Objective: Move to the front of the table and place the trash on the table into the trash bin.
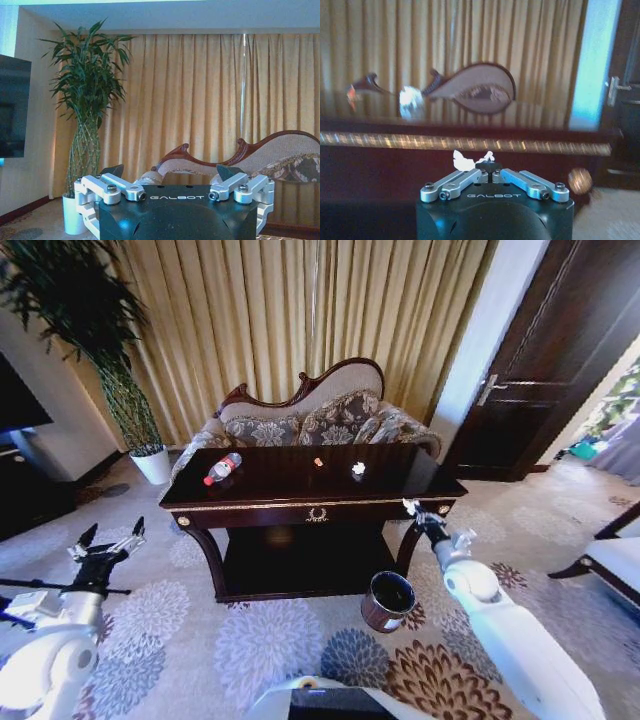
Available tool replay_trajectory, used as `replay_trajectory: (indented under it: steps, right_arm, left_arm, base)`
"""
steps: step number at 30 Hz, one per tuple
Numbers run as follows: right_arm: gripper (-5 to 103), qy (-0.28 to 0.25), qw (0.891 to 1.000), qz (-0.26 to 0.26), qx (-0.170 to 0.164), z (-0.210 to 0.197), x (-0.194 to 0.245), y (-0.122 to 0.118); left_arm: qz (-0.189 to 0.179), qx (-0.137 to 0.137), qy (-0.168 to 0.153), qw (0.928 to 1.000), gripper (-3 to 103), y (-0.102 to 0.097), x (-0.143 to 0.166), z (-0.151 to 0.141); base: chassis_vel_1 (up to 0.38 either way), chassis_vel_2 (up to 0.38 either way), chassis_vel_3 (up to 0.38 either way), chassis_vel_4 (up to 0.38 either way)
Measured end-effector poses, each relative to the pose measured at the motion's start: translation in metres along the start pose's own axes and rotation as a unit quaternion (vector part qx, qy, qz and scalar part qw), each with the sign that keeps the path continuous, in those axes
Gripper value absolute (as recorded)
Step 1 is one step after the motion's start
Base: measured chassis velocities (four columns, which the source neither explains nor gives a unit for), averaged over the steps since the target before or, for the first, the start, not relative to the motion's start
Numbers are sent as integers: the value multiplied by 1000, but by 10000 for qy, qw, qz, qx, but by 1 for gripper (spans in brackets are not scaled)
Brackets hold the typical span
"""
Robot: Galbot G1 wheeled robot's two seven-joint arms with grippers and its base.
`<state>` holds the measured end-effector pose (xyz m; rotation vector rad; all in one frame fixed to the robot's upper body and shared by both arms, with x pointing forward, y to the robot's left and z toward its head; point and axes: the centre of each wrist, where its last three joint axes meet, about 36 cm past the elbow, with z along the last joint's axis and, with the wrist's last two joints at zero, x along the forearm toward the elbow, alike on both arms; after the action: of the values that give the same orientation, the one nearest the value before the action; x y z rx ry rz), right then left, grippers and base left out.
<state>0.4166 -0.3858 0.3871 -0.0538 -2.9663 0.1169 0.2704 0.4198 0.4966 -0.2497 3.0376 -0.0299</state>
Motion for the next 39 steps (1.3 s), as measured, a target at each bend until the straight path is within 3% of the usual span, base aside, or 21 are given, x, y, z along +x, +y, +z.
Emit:
replay_trajectory:
  steps: [10,23,39]
  right_arm:
    - [0,724,9970,243,115,87,-7,-6]
    - [0,1674,9845,471,226,207,-22,-4]
    - [0,1560,9865,308,401,201,-18,-1]
  left_arm:
    - [-5,-9,-16,10000,100,1,-1,0]
    - [-30,-41,36,10000,100,3,-2,1]
    - [-21,-55,78,10000,100,4,1,4]
  base:
    - [0,0,0,0]
    - [0,0,0,0]
    - [0,0,0,0]
